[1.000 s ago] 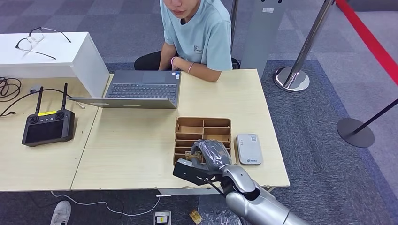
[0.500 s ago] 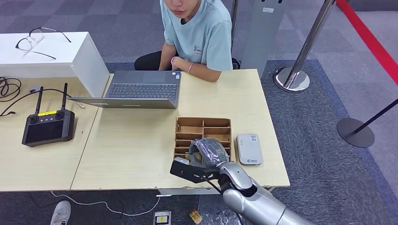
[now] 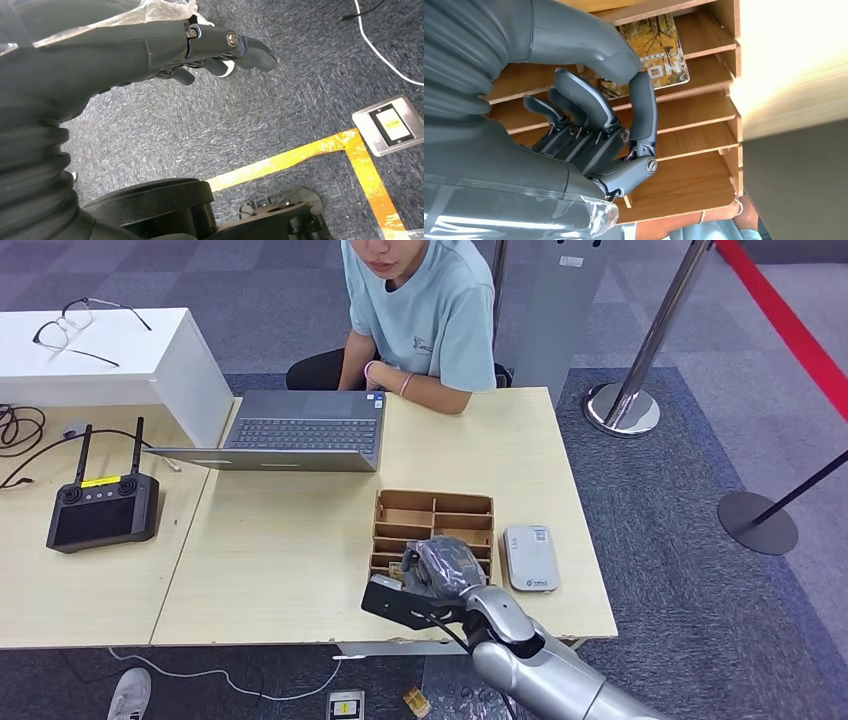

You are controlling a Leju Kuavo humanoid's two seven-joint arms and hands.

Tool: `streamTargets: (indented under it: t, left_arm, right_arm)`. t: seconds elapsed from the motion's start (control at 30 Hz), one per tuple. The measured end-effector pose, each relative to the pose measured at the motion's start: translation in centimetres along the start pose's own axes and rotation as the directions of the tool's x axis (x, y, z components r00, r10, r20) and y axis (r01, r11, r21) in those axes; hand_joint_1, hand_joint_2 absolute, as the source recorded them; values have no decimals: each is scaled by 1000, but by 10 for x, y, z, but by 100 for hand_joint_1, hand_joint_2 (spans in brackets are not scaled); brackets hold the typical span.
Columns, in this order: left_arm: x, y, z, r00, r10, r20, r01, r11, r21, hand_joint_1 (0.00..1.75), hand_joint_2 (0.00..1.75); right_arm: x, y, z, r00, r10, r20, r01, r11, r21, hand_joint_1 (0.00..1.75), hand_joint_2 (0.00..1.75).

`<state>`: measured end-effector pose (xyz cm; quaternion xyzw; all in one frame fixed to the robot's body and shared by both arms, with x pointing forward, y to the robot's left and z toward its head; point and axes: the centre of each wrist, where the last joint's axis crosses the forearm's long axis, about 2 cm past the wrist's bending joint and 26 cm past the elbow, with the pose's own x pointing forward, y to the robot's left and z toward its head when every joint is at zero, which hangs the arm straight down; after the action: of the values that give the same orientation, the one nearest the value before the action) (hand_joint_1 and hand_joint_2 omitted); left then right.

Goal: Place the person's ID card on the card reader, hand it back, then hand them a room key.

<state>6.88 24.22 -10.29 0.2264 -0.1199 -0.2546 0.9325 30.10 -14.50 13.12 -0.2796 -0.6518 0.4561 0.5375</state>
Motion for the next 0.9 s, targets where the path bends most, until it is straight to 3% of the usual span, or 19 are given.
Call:
streamTargets:
  t: [0.43,0.73,0.83,0.87,0.9]
  left_arm:
    - [0,0,0,1000,-1,2,1,1000,0,0,175]
    - [0,0,0,1000,1,0,-1,1000,-1,0,175]
    - [0,0,0,1000,1,1,-1,1000,-1,0,175]
    - [0,0,0,1000,1,1,-1,1000,-1,0,175]
    - [0,0,0,1000,2,1,-2,1000,-1,0,175]
  right_arm:
    - [-1,0,0,1000,-12,-3,12,1000,-20,171,175]
    - [3,-12,-1,1000,-10,12,10,997,-74,130,175]
    - [6,-16,-1,1000,-11,21,13,996,-84,89,175]
    - [7,-16,-1,1000,-11,24,13,996,-84,79,175]
    - [7,-17,-1,1000,-11,25,13,996,-83,81,175]
